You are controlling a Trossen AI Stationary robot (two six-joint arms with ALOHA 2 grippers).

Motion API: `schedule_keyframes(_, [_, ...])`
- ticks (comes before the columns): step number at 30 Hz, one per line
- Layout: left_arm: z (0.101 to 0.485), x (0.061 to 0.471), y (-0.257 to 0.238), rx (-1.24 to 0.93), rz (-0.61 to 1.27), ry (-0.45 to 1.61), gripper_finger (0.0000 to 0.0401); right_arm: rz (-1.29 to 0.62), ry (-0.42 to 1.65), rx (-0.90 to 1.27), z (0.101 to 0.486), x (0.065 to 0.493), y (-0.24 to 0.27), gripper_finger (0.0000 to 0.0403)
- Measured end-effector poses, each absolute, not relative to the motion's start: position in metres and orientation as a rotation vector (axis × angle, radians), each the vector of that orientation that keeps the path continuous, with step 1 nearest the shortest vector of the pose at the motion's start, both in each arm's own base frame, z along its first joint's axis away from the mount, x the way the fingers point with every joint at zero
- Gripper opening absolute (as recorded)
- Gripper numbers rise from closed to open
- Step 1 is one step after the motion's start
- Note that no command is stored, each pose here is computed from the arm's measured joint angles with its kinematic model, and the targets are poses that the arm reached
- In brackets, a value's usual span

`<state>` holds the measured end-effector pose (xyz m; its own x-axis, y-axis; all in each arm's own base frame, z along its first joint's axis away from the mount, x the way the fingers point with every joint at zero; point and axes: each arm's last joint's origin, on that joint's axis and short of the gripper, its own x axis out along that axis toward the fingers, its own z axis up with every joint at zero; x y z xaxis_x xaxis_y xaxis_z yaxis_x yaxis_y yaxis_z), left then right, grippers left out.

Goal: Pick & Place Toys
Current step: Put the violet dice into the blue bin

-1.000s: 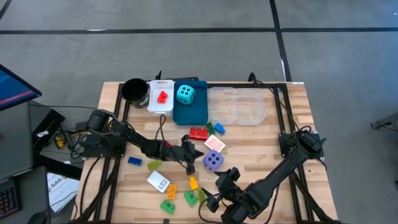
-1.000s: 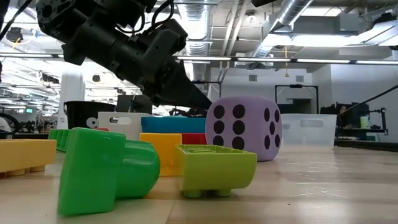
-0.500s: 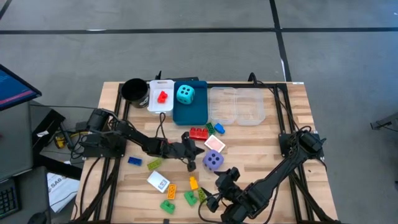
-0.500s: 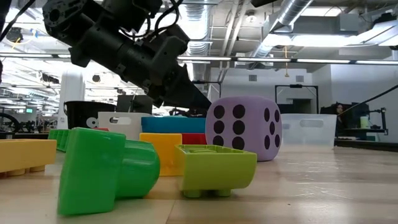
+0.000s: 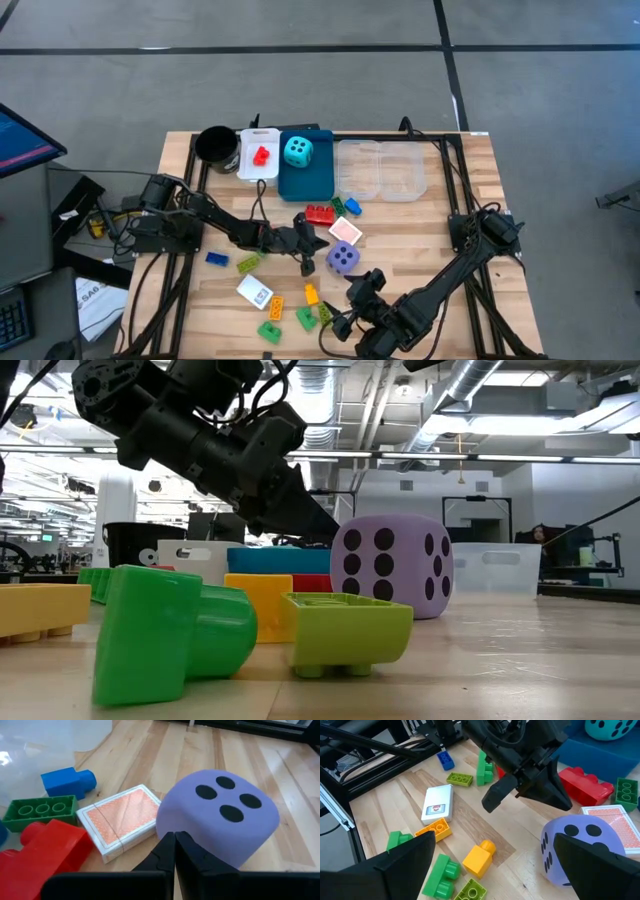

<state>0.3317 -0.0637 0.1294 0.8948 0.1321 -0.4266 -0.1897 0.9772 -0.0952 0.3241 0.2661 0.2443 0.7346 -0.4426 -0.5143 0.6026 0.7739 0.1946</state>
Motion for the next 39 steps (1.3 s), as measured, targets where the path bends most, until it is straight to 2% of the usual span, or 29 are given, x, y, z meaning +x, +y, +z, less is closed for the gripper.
schedule_keyframes(19, [0.128, 0.329, -0.082, -0.168, 0.007, 0.46, 0.0, -0.588, 0.465, 0.366, 0.244, 0.324, 0.266, 0.04])
schedule_keyframes(32, [0.128, 0.326, -0.093, -0.183, -0.045, 0.468, 0.0, -0.588, 0.465, 0.366, 0.244, 0.324, 0.266, 0.04])
schedule_keyframes(39, [0.128, 0.328, -0.084, -0.18, 0.001, 0.464, 0.0, -0.586, 0.464, 0.368, 0.244, 0.324, 0.267, 0.04])
